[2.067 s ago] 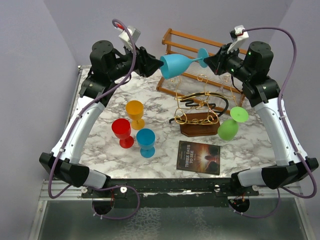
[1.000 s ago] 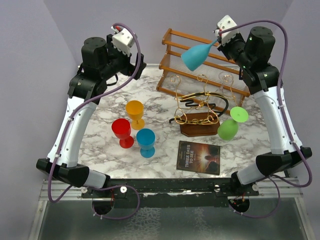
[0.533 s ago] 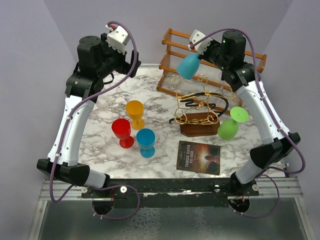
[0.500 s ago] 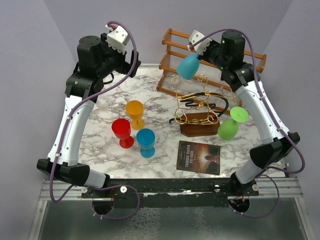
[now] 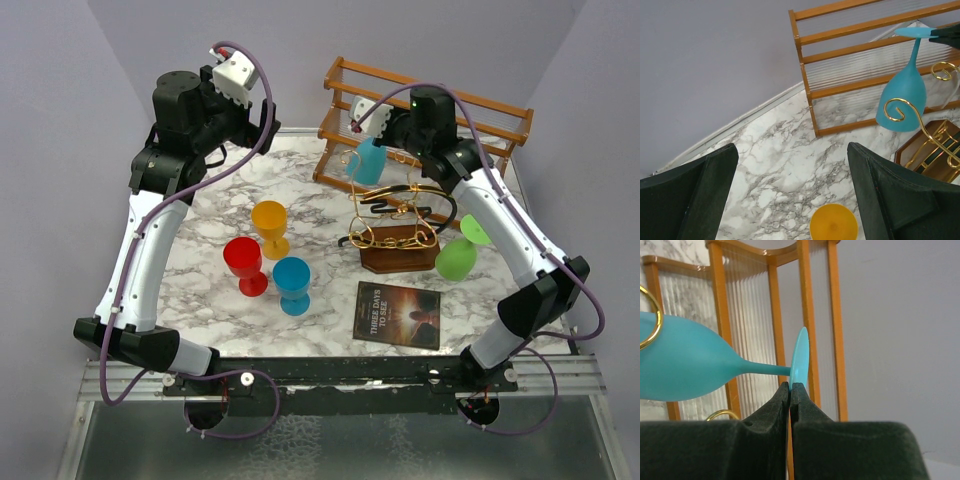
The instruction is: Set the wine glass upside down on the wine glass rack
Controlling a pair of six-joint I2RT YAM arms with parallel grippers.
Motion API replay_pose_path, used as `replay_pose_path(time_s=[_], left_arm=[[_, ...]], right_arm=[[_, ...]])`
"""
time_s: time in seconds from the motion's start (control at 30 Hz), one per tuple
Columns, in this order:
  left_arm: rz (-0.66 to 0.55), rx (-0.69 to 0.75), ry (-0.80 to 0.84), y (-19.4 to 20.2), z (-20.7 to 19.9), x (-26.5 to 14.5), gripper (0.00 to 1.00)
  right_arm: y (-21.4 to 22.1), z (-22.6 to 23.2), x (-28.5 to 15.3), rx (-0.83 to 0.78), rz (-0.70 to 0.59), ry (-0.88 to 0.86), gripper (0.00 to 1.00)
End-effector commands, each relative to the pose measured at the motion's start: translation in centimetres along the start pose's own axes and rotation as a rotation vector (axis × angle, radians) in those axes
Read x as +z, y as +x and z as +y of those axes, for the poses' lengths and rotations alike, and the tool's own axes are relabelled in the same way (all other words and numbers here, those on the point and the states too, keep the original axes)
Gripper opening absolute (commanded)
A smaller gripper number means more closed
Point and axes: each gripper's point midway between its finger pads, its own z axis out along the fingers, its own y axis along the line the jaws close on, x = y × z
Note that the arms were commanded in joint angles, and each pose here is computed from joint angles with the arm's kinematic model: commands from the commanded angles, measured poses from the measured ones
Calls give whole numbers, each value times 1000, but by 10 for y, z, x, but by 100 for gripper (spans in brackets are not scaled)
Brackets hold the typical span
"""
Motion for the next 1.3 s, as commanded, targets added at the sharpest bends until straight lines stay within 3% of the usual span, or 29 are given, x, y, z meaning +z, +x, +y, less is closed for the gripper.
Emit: replay_pose_path(time_s=[0.0, 0.6, 1.27], left_arm=[[-33, 23, 9, -14, 0, -8, 94], [-28, 17, 39, -8, -5, -5, 94], [-24, 2, 67, -3, -9, 0, 94]], right_arm=[[3, 6, -13, -38, 26, -8, 1], [19, 38, -43, -42, 47, -54, 1], [29, 28, -55, 58, 93, 37, 1]])
